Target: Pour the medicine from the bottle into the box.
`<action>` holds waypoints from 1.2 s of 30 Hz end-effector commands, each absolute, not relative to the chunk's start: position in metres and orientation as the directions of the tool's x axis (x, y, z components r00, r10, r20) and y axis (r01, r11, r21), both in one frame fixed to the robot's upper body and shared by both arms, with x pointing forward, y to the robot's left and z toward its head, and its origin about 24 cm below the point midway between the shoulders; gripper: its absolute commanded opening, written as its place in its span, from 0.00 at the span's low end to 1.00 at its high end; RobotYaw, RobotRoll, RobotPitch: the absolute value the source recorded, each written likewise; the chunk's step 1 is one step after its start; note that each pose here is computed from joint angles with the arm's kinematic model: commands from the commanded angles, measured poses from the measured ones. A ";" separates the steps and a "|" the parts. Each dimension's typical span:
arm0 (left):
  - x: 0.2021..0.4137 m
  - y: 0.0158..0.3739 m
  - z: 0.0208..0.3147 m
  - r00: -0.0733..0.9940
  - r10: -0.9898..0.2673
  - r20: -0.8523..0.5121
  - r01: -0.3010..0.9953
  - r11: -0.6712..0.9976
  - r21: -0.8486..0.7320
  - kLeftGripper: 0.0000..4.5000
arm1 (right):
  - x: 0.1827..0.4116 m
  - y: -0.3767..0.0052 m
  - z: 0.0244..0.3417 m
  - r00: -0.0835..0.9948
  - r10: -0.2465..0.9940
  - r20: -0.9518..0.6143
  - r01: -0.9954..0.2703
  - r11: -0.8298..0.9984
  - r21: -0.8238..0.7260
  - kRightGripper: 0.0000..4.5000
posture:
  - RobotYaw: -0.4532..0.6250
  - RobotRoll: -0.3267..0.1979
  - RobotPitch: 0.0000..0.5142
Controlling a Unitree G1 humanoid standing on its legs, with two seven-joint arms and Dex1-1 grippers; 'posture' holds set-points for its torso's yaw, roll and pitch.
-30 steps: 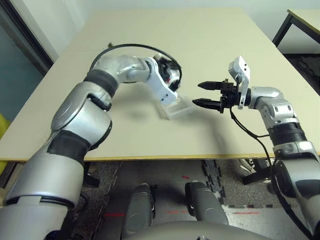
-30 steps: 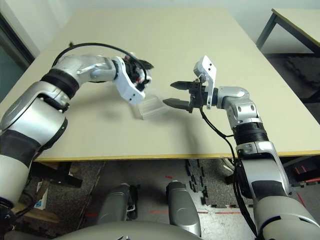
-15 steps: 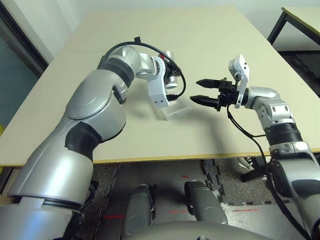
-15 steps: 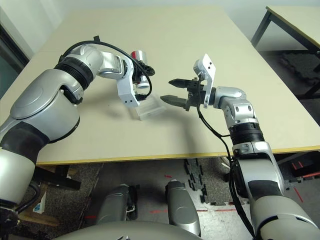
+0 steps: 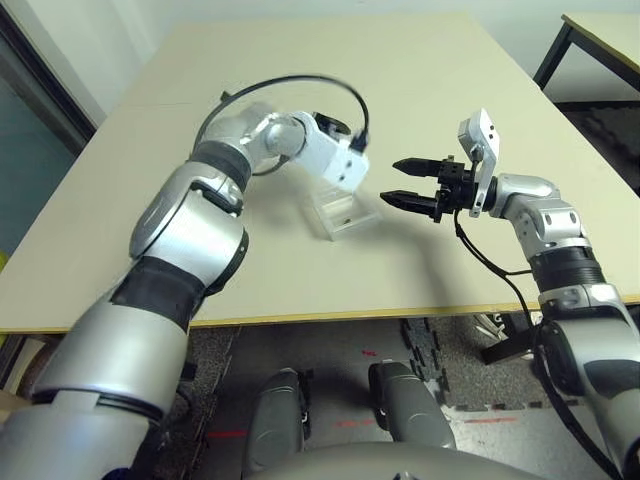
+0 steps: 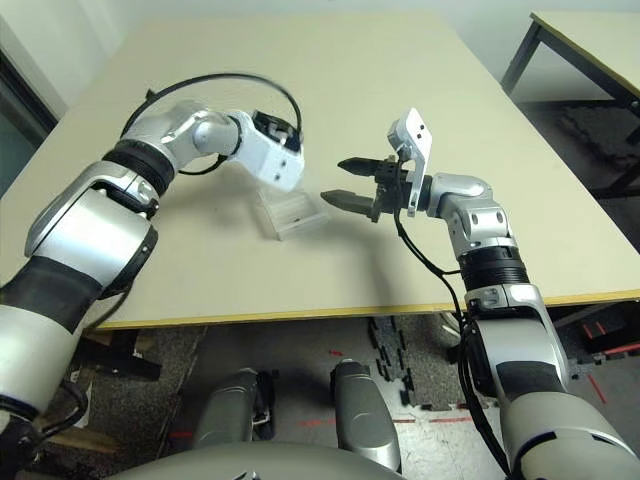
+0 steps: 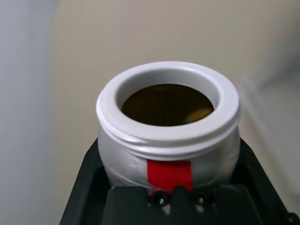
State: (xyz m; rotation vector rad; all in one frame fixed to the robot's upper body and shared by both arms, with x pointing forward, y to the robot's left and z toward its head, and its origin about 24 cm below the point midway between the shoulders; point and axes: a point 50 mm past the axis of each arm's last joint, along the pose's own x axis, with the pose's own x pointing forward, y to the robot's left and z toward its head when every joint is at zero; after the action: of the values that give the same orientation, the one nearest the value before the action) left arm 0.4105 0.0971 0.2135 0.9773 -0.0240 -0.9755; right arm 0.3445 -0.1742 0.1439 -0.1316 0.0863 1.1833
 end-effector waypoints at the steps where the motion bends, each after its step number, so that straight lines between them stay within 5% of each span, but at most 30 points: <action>1: 0.413 0.113 0.211 0.624 -0.734 -0.268 0.736 0.437 0.516 0.59 | 0.343 -0.178 0.141 0.356 0.916 -0.188 -0.935 0.345 -0.086 1.00 | 0.22 0.62 0.14; 9: 0.418 0.160 0.194 0.801 -0.594 -0.073 0.598 0.794 0.109 0.59 | 0.341 -0.178 0.138 0.327 0.916 -0.232 -0.945 0.309 -0.110 1.00 | 0.23 0.62 0.15; 15: 0.414 0.186 0.177 0.880 -0.475 -0.015 0.473 0.878 -0.070 0.59 | 0.341 -0.178 0.136 0.319 0.916 -0.244 -0.947 0.300 -0.111 1.00 | 0.23 0.62 0.15; 36: 0.403 0.205 0.138 0.938 -0.347 0.014 0.343 0.920 -0.188 0.59 | 0.342 -0.177 0.133 0.317 0.917 -0.243 -0.948 0.299 -0.107 1.00 | 0.24 0.62 0.16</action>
State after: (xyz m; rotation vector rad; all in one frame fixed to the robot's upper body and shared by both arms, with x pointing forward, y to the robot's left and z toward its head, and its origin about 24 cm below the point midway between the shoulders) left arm 0.4049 0.2025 0.1449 -0.1750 0.0119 -0.3726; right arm 0.3422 -0.1778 0.1362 -0.2487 0.1357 1.2363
